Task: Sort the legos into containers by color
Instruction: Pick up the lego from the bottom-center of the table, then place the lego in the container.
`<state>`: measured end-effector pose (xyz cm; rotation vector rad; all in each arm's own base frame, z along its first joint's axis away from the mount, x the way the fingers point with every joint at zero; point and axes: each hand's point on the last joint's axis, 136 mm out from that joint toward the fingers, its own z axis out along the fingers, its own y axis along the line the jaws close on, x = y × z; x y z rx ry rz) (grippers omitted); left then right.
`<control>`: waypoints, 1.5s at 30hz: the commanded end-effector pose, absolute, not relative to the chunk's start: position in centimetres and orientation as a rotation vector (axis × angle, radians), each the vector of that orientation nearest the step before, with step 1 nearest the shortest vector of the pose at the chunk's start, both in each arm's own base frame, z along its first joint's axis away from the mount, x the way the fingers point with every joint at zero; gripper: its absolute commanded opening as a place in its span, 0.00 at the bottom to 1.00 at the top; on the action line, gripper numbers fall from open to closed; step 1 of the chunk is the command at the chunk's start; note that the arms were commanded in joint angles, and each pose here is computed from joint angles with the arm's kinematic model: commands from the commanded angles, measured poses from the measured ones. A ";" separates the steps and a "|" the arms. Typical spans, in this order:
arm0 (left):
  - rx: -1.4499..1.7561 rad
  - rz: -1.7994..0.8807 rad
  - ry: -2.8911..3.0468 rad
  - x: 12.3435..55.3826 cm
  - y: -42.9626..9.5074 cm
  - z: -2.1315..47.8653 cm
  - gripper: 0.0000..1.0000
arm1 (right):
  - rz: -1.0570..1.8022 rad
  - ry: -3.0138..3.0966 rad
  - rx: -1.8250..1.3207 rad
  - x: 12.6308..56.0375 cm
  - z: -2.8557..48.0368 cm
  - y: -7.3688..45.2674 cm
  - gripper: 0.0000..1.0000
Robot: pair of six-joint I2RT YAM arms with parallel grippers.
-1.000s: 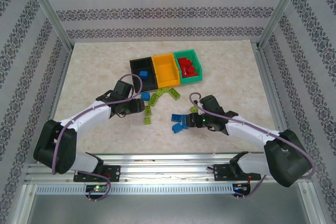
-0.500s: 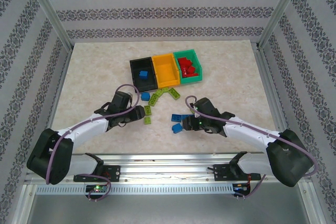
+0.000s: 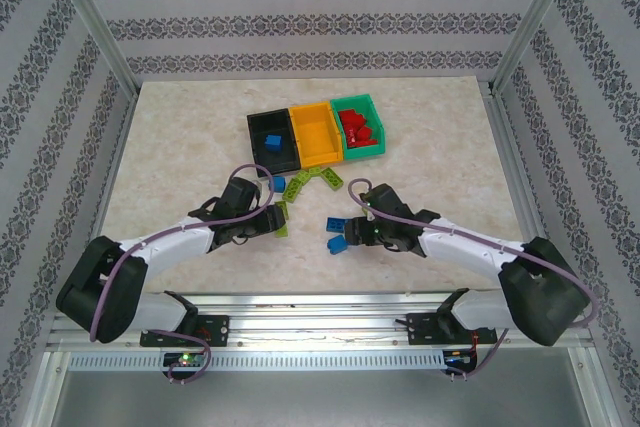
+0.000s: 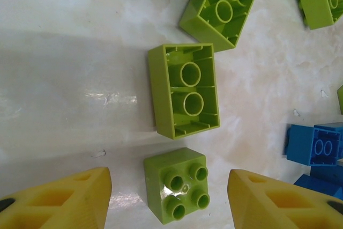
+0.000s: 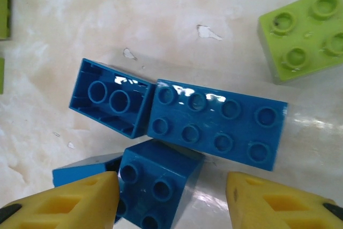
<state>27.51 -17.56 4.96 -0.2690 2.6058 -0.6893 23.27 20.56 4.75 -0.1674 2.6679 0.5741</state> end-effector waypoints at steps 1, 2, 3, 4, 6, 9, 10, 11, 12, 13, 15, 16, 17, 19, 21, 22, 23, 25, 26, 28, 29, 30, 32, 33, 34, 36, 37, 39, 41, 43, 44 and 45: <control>-0.251 -0.727 2.592 27.8 -18.6 5.3 0.59 | 0.577 2.675 -0.176 23.5 4.7 21.7 0.54; -0.244 -0.725 2.593 27.8 -18.7 5.3 0.59 | 0.567 2.685 -0.181 23.5 4.5 21.8 0.54; -0.242 -0.722 2.597 27.8 -18.6 5.2 0.59 | 0.557 2.692 -0.186 23.5 4.2 21.8 0.53; -0.238 -0.719 2.600 27.8 -18.7 5.3 0.59 | 0.540 2.699 -0.182 23.5 4.0 21.7 0.52; -0.230 -0.716 2.608 27.8 -18.8 5.3 0.59 | 0.530 2.702 -0.177 23.5 3.7 21.7 0.49; -0.226 -0.712 2.603 27.8 -18.8 5.4 0.59 | 0.534 2.707 -0.179 23.4 3.6 21.7 0.43; -0.227 -0.711 2.601 27.8 -18.8 5.4 0.59 | 0.537 2.709 -0.181 23.3 3.5 21.7 0.40; -0.228 -0.707 2.603 27.8 -18.8 5.3 0.59 | 0.540 2.706 -0.181 23.2 3.7 21.7 0.36; -0.228 -0.708 2.602 27.8 -18.8 5.4 0.59 | 0.541 2.702 -0.181 23.2 3.8 21.7 0.34; -0.229 -0.707 2.605 27.8 -18.8 5.3 0.59 | 0.546 2.693 -0.179 23.3 4.1 21.7 0.32; -0.227 -0.709 2.599 27.9 -18.8 5.5 0.59 | 0.559 2.665 -0.177 23.5 5.2 21.8 0.32; -0.227 -0.706 2.596 27.9 -18.8 5.6 0.59 | 0.571 2.641 -0.173 23.7 6.0 21.8 0.32; -0.227 -0.701 2.596 27.8 -18.7 5.5 0.59 | 0.583 2.621 -0.174 24.0 6.6 22.0 0.32; -0.223 -0.692 2.593 27.9 -18.6 5.5 0.59 | 0.625 2.555 -0.170 25.0 8.6 22.5 0.32; -0.225 -0.679 2.597 27.9 -18.5 5.3 0.59 | 0.661 2.513 -0.176 26.2 10.0 23.3 0.33; -0.235 -0.680 2.595 27.8 -18.4 5.2 0.59 | 0.687 2.507 -0.187 26.9 10.6 23.9 0.33; -0.242 -0.689 2.592 27.8 -18.4 5.2 0.59 | 0.715 2.498 -0.197 27.8 11.3 24.6 0.33; -0.250 -0.722 2.589 27.6 -18.7 5.1 0.59 | 0.778 2.476 -0.233 29.8 12.9 26.5 0.33; -0.248 -0.732 2.590 27.6 -18.8 5.2 0.59 | 0.804 2.458 -0.250 30.7 13.7 27.5 0.33; -0.239 -0.730 2.607 27.2 -18.8 5.2 0.59 | 0.863 2.421 -0.282 32.9 15.0 30.0 0.34; -0.239 -0.719 2.616 27.0 -18.6 5.3 0.59 | 0.889 2.409 -0.299 33.8 15.4 31.2 0.34; -0.239 -0.710 2.617 26.7 -18.4 5.5 0.59 | 0.919 2.397 -0.314 35.0 15.9 32.5 0.34; -0.250 -0.702 2.619 26.2 -17.9 5.8 0.59 | 0.947 2.381 -0.337 37.4 16.4 34.7 0.35; -0.253 -0.705 2.622 25.9 -17.8 5.8 0.59 | 0.959 2.373 -0.336 38.6 16.4 35.5 0.35; -0.257 -0.705 2.634 25.4 -17.7 5.7 0.59 | 0.989 2.342 -0.336 40.2 17.3 36.6 0.36; -0.277 -0.707 2.658 24.6 -17.3 5.3 0.59 | 1.034 2.306 -0.321 42.8 18.2 38.1 0.37; -0.290 -0.713 2.664 24.2 -17.2 5.2 0.59 | 1.044 2.296 -0.316 44.2 18.4 38.8 0.40; -0.316 -0.720 2.664 23.5 -16.9 5.0 0.59 | 1.047 2.290 -0.298 46.5 18.4 39.5 0.45; -0.340 -0.723 2.652 23.0 -16.4 5.1 0.59 | 1.061 2.288 -0.276 47.9 18.6 39.8 0.51; -0.352 -0.714 2.649 22.5 -16.0 5.2 0.60 | 1.094 2.279 -0.255 48.2 19.0 39.6 0.52; -0.356 -0.707 2.651 22.3 -15.8 5.2 0.60 | 1.097 2.274 -0.246 48.0 19.1 39.3 0.53; -0.356 -0.696 2.656 22.1 -15.6 5.2 0.60 | 1.087 2.273 -0.238 47.6 19.0 38.8 0.53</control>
